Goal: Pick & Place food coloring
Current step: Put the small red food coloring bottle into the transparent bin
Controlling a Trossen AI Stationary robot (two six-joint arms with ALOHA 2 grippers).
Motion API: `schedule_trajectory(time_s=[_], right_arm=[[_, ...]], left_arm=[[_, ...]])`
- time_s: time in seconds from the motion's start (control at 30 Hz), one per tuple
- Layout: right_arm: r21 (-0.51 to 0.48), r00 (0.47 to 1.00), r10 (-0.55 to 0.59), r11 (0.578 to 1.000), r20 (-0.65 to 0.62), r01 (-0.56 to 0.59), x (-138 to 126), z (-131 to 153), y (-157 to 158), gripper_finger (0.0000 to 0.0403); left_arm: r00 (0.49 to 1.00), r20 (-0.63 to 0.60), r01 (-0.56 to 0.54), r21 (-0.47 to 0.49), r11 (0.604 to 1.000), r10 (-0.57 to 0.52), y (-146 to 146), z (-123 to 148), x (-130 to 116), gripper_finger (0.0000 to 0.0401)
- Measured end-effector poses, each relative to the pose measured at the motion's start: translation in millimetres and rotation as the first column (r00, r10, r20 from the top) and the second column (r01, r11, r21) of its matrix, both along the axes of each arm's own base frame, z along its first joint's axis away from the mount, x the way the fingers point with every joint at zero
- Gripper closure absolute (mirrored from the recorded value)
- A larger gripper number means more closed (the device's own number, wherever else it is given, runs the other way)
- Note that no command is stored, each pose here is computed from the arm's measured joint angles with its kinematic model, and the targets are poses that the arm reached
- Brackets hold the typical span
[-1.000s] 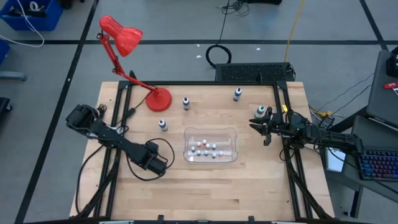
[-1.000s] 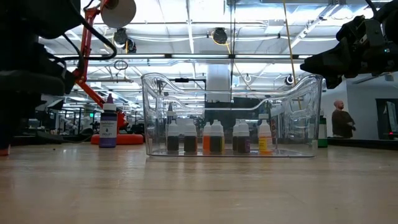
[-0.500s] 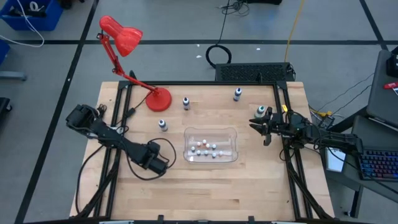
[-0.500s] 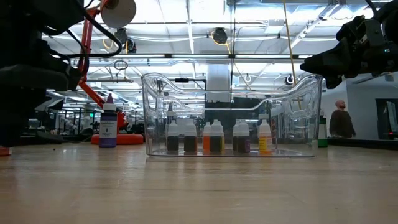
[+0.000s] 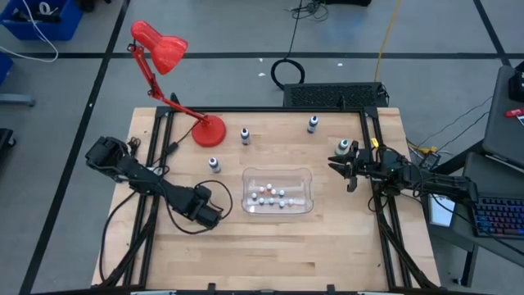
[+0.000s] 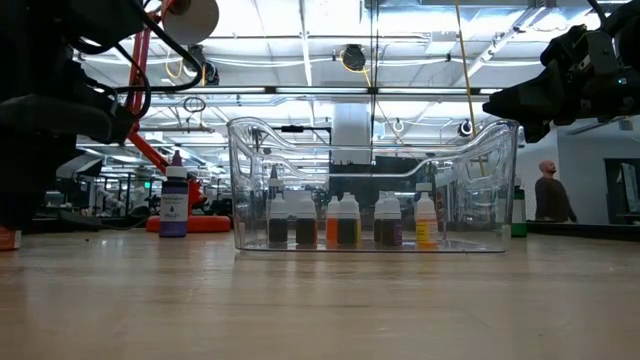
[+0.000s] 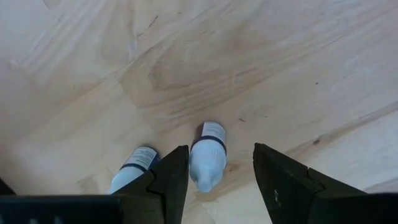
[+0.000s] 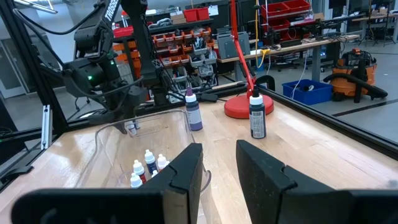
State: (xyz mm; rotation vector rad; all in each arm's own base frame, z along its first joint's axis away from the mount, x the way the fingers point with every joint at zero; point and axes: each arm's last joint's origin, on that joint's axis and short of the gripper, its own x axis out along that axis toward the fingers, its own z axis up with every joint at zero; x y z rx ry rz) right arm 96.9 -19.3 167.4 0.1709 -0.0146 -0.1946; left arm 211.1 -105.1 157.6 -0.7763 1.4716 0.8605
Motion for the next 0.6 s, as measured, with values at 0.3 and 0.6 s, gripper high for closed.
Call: schedule_trajectory(time_s=[0.3, 0.6], right_arm=[[0.0, 1.0, 0.0, 1.0, 0.0, 0.0, 0.0, 0.0, 0.0, 0.0314], [0.0, 1.0, 0.0, 1.0, 0.0, 0.0, 0.0, 0.0, 0.0, 0.0314]], left_arm=[[0.999, -0.002, 0.041, -0.002, 0.999, -0.041, 0.2, 0.0, -0.1, 0.022], [0.997, 0.004, 0.078, -0.006, 0.997, -0.078, 0.7, 1.6, -0.4, 0.022]])
